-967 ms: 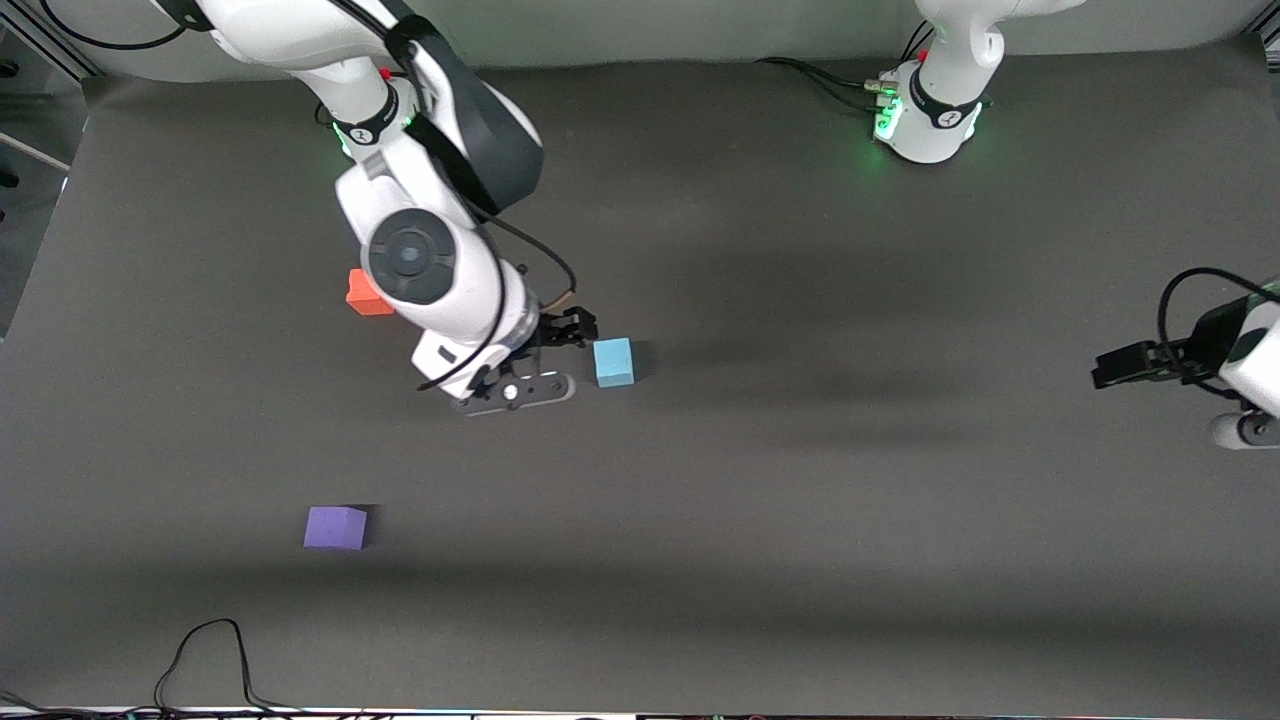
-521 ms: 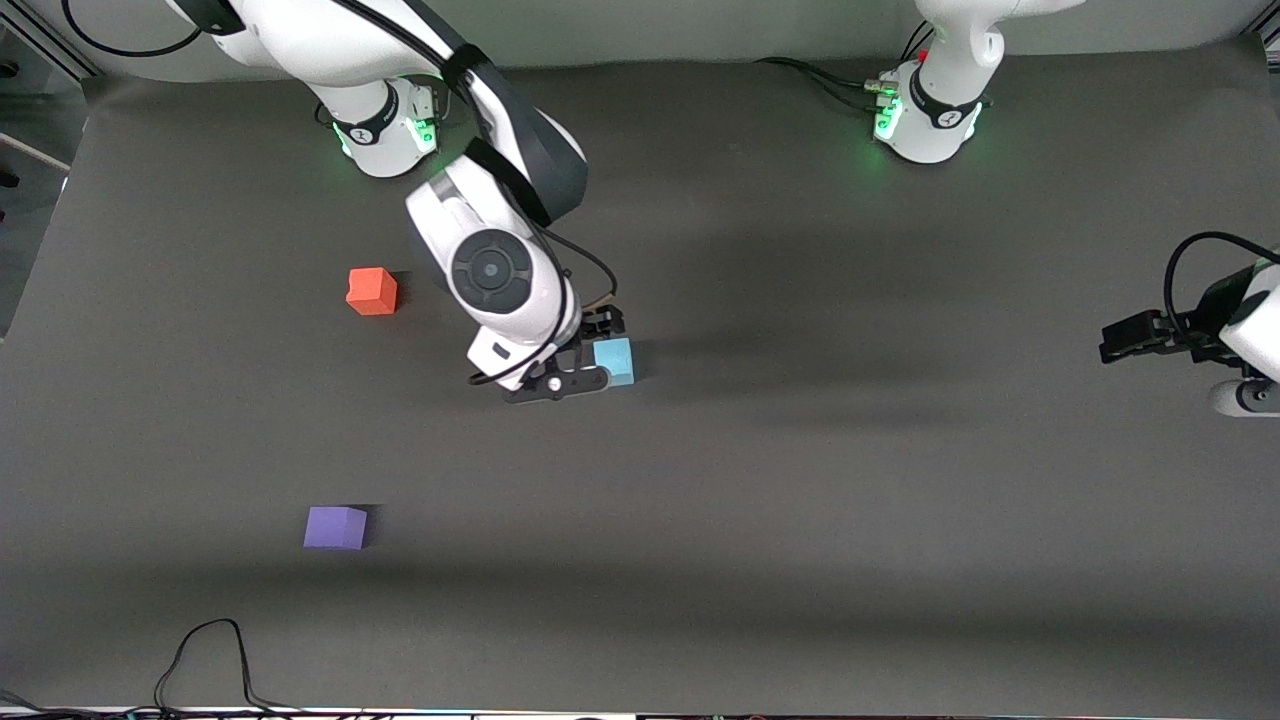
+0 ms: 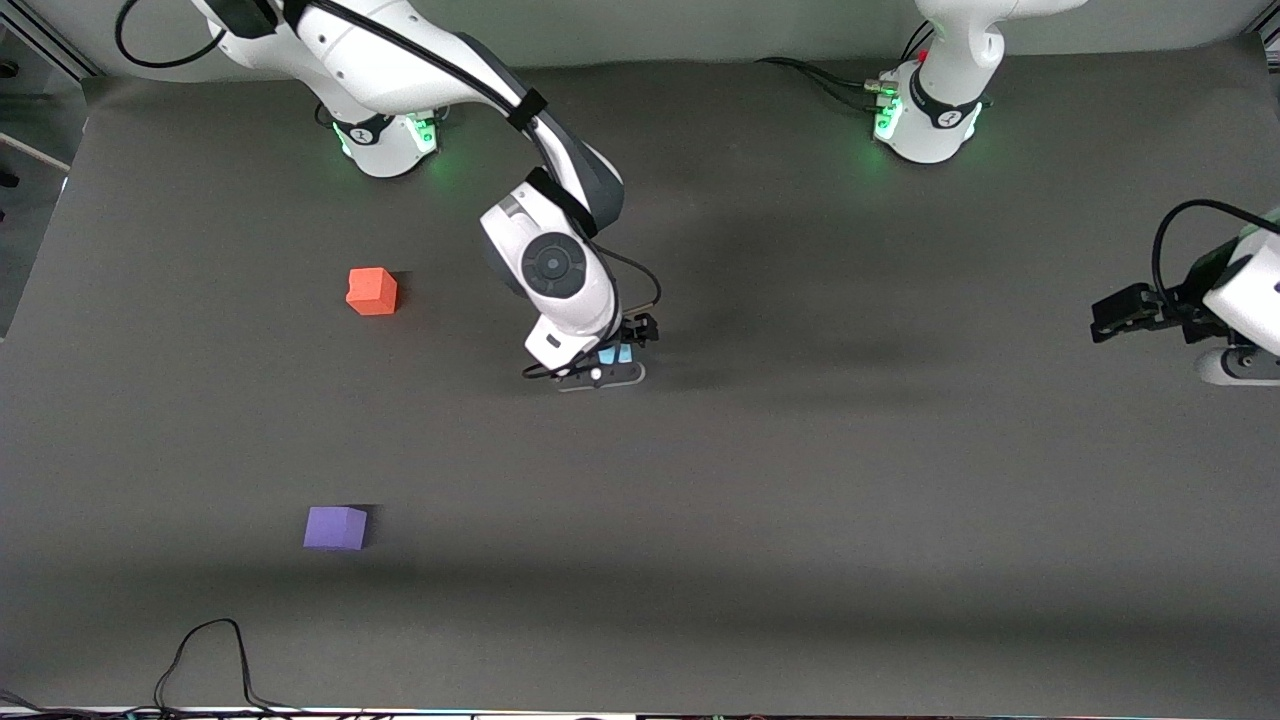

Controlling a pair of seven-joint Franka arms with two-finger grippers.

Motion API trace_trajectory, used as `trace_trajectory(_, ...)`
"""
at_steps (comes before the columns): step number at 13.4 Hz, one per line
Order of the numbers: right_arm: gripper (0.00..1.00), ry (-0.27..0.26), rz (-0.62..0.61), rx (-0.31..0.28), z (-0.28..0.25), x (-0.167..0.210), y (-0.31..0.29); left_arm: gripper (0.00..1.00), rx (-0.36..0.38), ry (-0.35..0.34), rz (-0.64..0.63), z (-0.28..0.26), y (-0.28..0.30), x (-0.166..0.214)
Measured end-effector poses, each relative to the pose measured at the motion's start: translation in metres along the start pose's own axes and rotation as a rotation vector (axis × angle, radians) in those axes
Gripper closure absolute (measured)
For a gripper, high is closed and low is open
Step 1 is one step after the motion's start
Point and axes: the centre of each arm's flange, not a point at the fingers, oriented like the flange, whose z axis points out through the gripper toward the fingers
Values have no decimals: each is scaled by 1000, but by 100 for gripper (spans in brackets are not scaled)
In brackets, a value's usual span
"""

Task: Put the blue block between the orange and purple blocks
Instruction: 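Lower the right gripper onto the blue cube and close it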

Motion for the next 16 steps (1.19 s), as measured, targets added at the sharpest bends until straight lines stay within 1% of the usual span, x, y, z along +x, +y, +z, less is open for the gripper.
trace_trajectory(3,0,22,-9,-2,30,-9,0,0,1,0,3,-2,2,-3)
trace_trajectory(5,0,33,-22,-35,36,-7,9,0,1,-7,2,-1,0,-4)
trace_trajectory(6,0,40,-21,-40,38,-4,13,0,1,-7,1,-1,-1,-4)
trace_trajectory(9,0,76,-11,-29,57,4,21,0,1,-7,1,-1,-4,-4)
trace_trajectory(12,0,80,-5,-31,78,7,27,0,1,-6,2,-2,-4,-4)
trace_trajectory(15,0,84,-5,-29,77,8,26,0,1,-4,3,-2,-4,-4)
trace_trajectory(16,7,84,-5,-29,77,8,26,0,1,-3,3,-3,-3,-4)
